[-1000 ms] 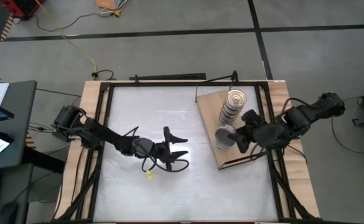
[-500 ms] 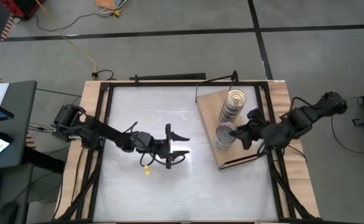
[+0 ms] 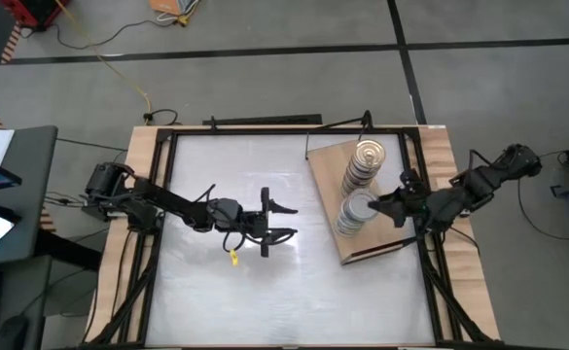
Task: Stack canned seafood by type on shelf
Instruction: Stack the green tuna can on the green tuna can on the shelf
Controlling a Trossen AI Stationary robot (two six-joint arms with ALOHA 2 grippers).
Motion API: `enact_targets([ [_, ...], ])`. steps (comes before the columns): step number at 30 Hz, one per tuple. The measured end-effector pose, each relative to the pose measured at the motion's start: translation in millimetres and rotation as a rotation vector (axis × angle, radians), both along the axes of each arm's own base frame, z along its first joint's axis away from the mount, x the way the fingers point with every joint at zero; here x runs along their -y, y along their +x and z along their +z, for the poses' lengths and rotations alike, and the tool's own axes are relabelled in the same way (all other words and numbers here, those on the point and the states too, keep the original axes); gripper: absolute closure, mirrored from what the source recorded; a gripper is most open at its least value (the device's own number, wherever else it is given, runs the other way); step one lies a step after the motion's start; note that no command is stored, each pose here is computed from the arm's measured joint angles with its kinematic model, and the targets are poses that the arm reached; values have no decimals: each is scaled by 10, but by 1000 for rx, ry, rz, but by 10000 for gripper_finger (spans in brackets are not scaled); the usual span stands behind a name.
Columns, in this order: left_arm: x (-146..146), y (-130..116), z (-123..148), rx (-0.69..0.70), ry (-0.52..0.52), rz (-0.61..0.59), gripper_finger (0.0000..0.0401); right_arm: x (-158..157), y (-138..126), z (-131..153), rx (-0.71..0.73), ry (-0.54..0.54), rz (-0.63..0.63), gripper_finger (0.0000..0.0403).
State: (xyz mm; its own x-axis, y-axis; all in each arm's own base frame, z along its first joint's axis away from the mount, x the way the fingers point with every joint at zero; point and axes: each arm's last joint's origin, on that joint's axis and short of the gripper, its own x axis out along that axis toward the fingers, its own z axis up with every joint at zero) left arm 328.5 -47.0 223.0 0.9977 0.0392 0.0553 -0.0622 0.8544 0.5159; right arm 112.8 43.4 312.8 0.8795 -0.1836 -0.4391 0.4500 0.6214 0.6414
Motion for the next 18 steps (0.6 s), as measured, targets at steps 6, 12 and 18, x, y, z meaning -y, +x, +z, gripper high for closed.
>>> enact_targets([
  [6,-5,1,-1,-1,7,-5,173,38,-63,-136,141,24,16,232],
  [12,-6,1,-1,-1,13,-4,173,43,-80,-179,171,68,18,232],
  [18,-8,1,0,-1,21,-2,173,28,-63,-144,206,102,34,232],
])
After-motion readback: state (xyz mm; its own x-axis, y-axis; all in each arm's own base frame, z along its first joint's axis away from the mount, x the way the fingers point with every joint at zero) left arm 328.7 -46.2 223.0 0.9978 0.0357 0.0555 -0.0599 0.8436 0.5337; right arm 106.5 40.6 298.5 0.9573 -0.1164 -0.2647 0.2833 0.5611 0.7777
